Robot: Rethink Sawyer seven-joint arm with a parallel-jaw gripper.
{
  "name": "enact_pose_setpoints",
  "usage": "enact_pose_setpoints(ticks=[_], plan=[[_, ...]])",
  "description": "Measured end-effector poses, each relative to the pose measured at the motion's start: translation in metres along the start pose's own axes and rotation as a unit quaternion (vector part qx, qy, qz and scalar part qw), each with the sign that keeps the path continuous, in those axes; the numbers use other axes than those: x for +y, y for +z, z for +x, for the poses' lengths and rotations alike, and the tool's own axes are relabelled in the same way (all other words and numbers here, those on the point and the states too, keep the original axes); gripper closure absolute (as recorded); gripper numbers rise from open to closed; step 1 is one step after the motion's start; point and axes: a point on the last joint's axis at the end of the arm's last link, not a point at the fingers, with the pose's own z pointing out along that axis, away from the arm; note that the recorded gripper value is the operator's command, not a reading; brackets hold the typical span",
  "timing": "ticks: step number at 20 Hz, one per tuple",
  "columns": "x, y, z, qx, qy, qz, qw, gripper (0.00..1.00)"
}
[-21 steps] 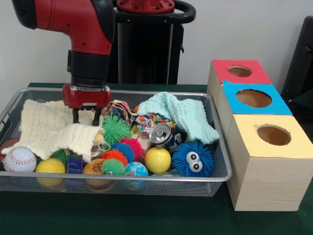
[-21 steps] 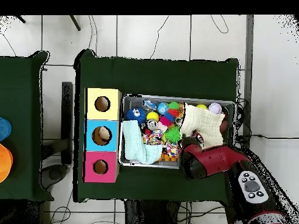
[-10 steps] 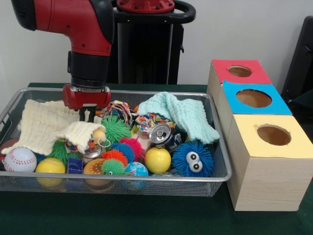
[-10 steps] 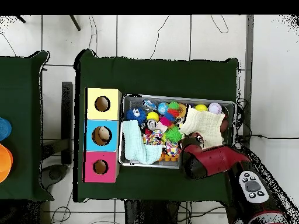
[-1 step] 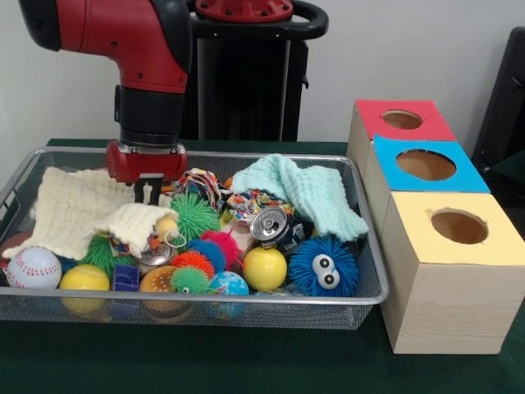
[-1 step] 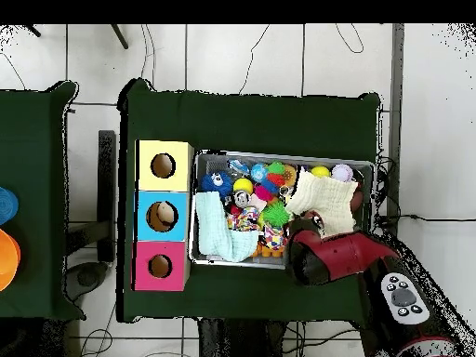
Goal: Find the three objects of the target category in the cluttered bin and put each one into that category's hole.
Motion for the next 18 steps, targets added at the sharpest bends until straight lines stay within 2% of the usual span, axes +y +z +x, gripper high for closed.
enact_pose_setpoints(ticks=[4, 12, 18], plan=[[0.01, -0.007, -0.01, 0.0, 0.009, -0.005, 0.9999, 1.0], [0.057, -0.028, -0.056, -0.003, -0.003, -0.016, 0.9999, 1.0], [0.084, -0.039, -0.082, -0.008, -0.003, -0.025, 0.9997, 1.0]])
